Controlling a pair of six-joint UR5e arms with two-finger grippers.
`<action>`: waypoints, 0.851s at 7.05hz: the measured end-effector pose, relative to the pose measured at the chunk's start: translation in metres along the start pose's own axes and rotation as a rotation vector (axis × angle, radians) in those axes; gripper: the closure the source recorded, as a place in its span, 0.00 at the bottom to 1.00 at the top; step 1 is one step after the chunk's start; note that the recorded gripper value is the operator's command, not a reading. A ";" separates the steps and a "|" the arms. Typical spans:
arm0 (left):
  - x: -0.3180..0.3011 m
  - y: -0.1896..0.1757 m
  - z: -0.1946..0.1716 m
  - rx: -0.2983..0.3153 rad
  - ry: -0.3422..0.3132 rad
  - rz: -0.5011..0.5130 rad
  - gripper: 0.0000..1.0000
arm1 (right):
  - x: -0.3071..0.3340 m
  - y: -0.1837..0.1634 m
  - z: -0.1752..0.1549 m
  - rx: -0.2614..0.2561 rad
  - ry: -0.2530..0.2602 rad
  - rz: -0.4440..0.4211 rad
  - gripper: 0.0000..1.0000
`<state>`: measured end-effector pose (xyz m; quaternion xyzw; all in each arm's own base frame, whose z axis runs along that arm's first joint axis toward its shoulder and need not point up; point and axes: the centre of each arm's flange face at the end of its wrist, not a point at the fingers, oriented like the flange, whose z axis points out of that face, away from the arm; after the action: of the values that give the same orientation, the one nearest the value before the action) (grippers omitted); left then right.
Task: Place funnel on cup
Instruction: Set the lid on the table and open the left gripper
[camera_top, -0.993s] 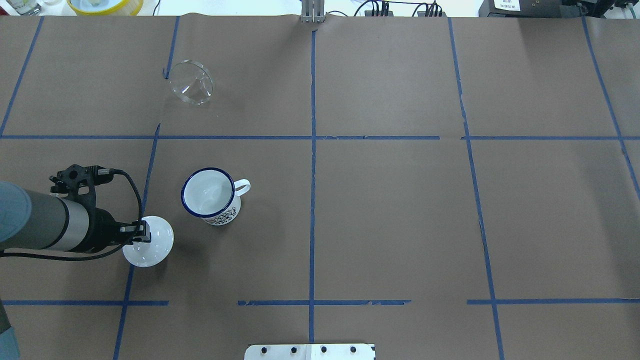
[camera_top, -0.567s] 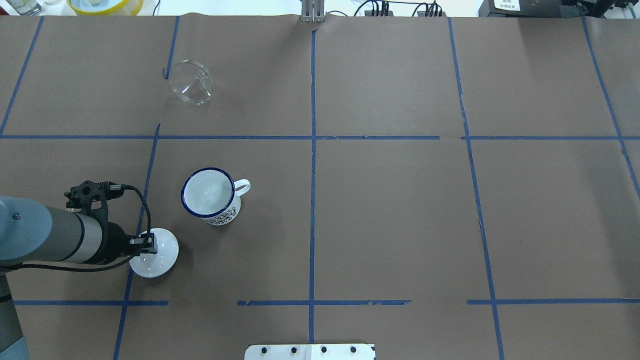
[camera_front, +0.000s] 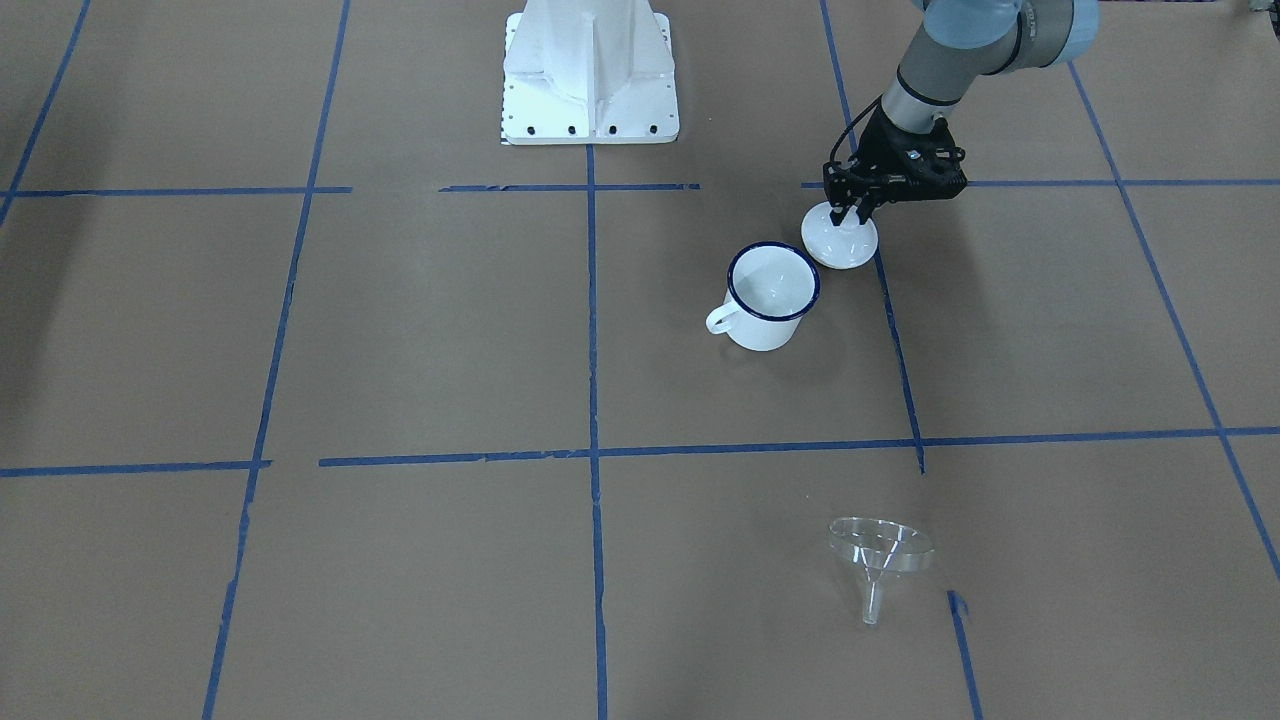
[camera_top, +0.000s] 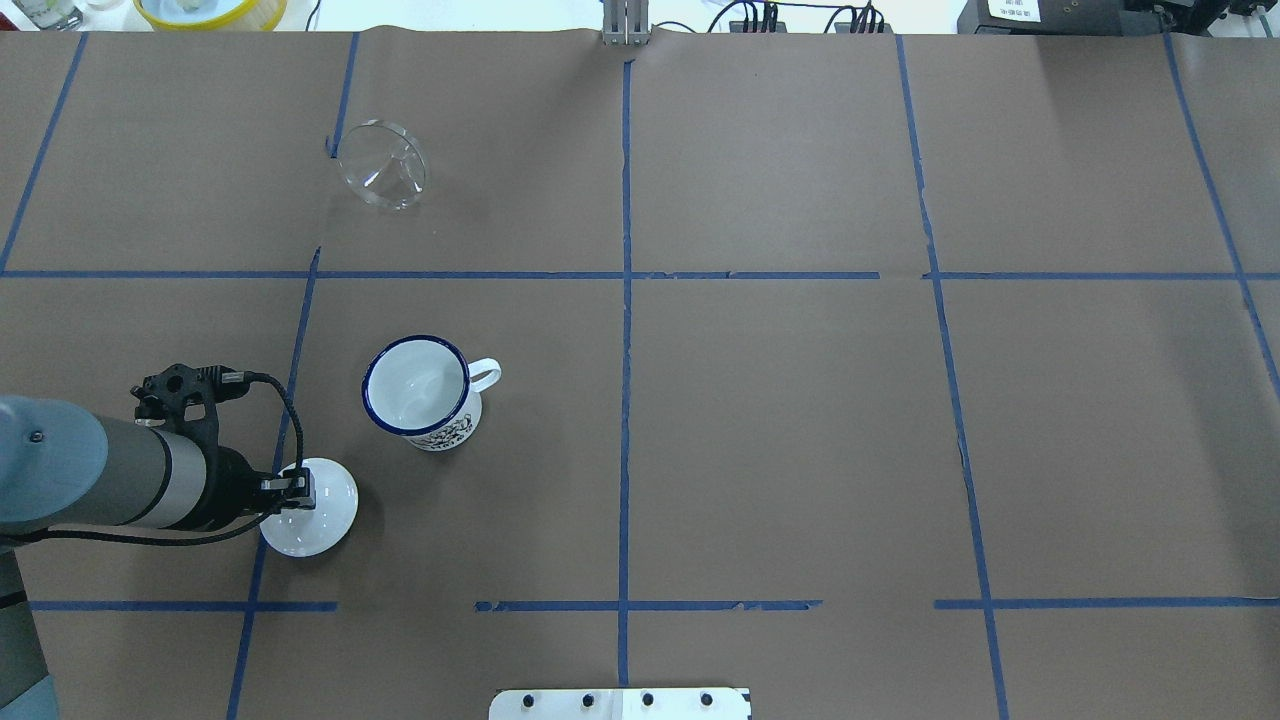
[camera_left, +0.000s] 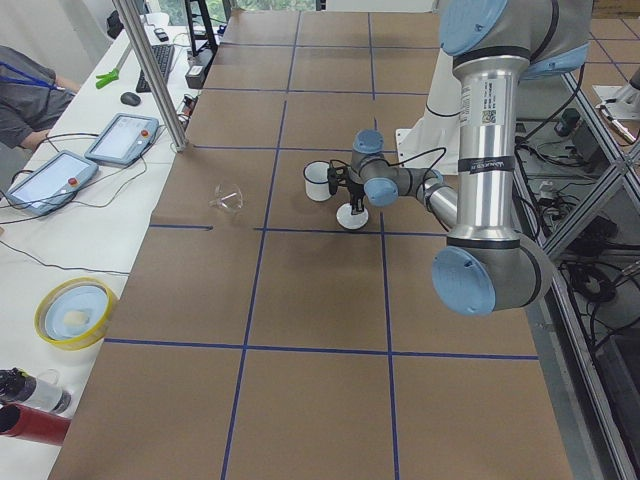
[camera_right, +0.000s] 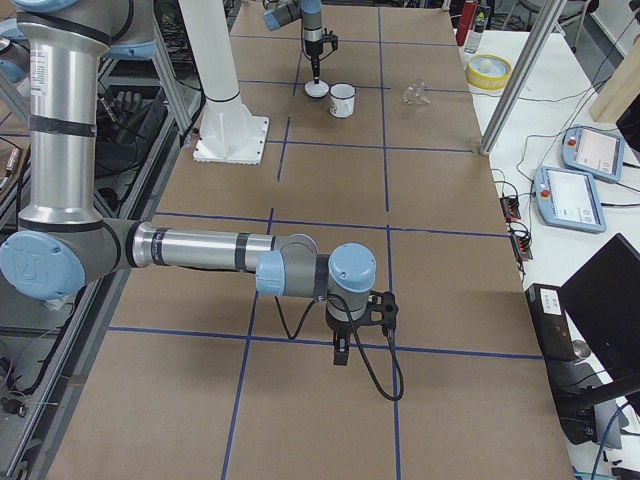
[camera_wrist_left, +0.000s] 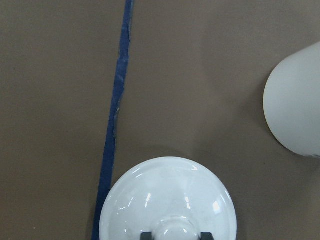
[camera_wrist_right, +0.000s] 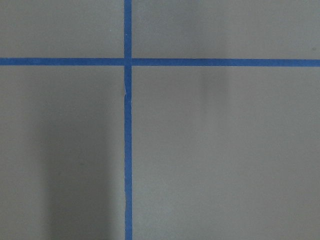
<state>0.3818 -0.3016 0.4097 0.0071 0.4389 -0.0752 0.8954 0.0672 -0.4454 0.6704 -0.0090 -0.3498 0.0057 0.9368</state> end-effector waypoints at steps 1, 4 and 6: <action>0.000 0.001 0.001 0.001 -0.001 -0.002 0.00 | 0.000 0.000 0.000 0.000 0.000 0.000 0.00; 0.005 -0.001 -0.007 0.029 0.013 -0.019 0.00 | 0.000 0.000 0.000 0.000 0.000 0.000 0.00; 0.020 -0.022 -0.050 0.088 0.091 -0.087 0.00 | 0.000 0.000 0.000 0.000 0.000 0.000 0.00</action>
<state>0.3513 -0.3217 0.3647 0.0306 0.4752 -0.1330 0.8693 0.0672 -0.4454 0.6702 -0.0088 -0.3498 0.0056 0.9368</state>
